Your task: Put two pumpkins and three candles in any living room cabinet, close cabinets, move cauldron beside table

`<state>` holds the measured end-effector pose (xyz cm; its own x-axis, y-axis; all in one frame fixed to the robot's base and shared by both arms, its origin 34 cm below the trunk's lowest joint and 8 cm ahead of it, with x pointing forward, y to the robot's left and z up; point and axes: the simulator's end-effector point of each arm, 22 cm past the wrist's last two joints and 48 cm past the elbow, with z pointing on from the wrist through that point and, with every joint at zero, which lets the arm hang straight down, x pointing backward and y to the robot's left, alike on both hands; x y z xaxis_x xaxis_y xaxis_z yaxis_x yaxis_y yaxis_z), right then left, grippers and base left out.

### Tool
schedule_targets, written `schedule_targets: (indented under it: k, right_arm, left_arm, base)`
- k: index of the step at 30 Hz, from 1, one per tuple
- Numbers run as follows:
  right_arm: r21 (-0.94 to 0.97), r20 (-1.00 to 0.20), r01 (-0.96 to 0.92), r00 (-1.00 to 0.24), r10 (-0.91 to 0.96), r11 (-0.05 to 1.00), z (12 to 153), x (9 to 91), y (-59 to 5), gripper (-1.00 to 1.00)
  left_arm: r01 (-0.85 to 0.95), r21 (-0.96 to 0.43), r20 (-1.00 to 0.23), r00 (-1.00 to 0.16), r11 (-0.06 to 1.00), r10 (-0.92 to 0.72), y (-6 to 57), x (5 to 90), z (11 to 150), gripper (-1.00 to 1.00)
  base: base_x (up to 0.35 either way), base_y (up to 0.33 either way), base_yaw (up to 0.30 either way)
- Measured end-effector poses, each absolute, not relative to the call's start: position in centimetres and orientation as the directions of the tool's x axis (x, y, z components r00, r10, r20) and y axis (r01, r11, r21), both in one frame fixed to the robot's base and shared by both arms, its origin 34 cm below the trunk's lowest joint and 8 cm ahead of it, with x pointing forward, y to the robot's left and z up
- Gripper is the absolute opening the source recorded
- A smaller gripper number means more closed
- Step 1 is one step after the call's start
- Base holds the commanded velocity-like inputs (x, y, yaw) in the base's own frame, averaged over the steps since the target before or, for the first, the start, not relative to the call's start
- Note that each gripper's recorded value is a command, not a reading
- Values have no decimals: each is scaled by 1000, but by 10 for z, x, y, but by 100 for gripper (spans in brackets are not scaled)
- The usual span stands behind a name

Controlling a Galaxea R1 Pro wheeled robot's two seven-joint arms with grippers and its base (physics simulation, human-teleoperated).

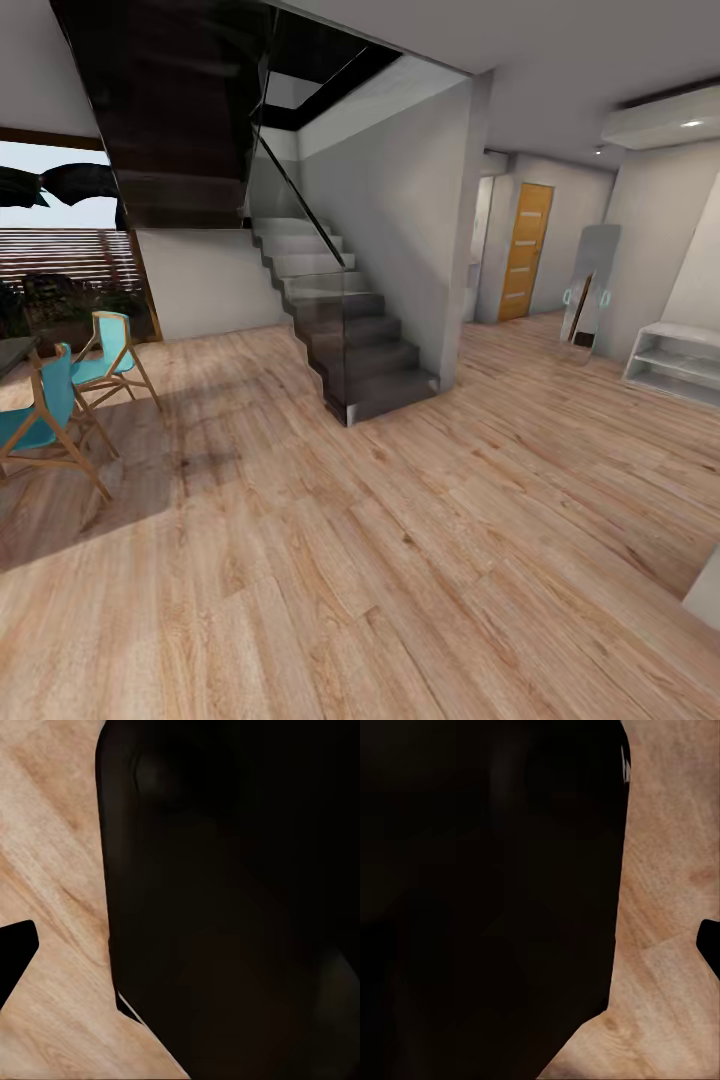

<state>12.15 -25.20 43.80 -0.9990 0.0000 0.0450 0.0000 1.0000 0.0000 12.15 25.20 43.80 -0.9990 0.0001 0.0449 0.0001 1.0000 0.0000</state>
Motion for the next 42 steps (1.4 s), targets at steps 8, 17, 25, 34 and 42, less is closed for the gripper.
schedule_targets:
  k: [8, 17, 25, 34, 42]
  right_arm:
    - [-3, 15, -11, -1000, -11, 1000, 438, 129, -252, 100]
    - [-9, -18, -21, -1000, -21, 1000, 438, 133, -252, 100]
    - [-6, -59, -23, -998, -23, 1000, 438, 141, -249, 100]
    - [-5, -133, -23, -991, -23, 1000, 440, 157, -248, 100]
    - [-5, -133, -23, -991, -23, 1000, 440, 157, -248, 100]
  left_arm:
    - [-16, -10, 3, -1000, 1000, -16, 247, 128, 438, 100]
    - [-19, -14, -25, -1000, 1000, -19, 244, 134, 438, 100]
    - [-20, -15, -21, -1000, 1000, -20, 243, 132, 438, 100]
    - [-19, -14, -22, -1000, 1000, -19, 244, 132, 438, 100]
    - [-19, -7, -87, -996, 1000, -20, 247, 145, 439, 100]
  base:
    - [132, 48, 17]
    - [43, 1, 225]
    - [2, 0, 250]
    - [0, 0, 251]
    - [0, 0, 251]
